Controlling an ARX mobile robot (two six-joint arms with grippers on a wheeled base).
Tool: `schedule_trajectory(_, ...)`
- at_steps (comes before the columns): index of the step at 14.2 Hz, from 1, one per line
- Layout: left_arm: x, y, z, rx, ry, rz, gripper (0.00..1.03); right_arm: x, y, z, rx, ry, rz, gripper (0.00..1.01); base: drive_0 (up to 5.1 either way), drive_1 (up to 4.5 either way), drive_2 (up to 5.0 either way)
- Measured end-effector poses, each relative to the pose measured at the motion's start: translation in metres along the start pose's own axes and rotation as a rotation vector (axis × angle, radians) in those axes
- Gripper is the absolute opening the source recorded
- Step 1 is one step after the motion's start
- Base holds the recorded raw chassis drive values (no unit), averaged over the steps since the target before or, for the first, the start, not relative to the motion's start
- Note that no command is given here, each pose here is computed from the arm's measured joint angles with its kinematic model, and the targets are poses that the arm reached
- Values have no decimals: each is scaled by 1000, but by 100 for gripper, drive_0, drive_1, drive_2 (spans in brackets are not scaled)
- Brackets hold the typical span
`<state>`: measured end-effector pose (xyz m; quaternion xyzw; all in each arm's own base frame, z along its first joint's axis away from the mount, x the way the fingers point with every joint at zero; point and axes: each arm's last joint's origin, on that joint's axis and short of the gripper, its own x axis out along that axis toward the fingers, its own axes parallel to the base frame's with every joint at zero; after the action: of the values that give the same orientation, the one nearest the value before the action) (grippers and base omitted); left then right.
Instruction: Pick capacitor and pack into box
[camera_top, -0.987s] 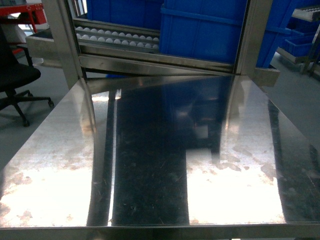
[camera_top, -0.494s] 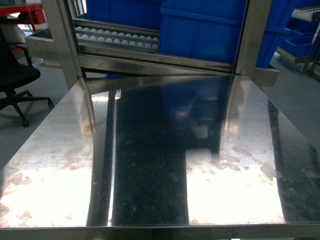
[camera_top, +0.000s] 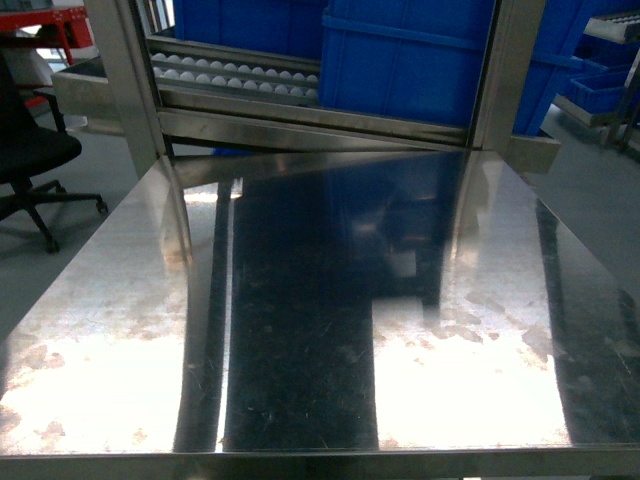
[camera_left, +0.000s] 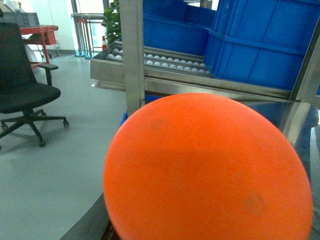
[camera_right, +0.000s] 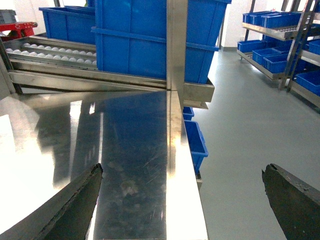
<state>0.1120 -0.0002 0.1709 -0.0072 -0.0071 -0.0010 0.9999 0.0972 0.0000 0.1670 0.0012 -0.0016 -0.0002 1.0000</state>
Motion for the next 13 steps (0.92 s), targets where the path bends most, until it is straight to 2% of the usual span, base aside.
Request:
schedule_trajectory(4, -4, 0, -1, 0, 5, 0, 45, 0, 0, 0, 0, 0, 0, 98, 0, 0, 0)
schedule_trajectory(5, -11, 0, -7, 0, 59, -1, 45, 0, 0, 0, 0, 0, 0, 98, 0, 0, 0)
schedule_trajectory(6, -15, 0, -3, 0, 3, -1, 45, 0, 0, 0, 0, 1, 0, 98, 0, 0, 0)
schedule_trajectory(13, -15, 0, -4, 3, 19, 1, 44, 0, 0, 0, 0, 0, 0, 98, 0, 0, 0)
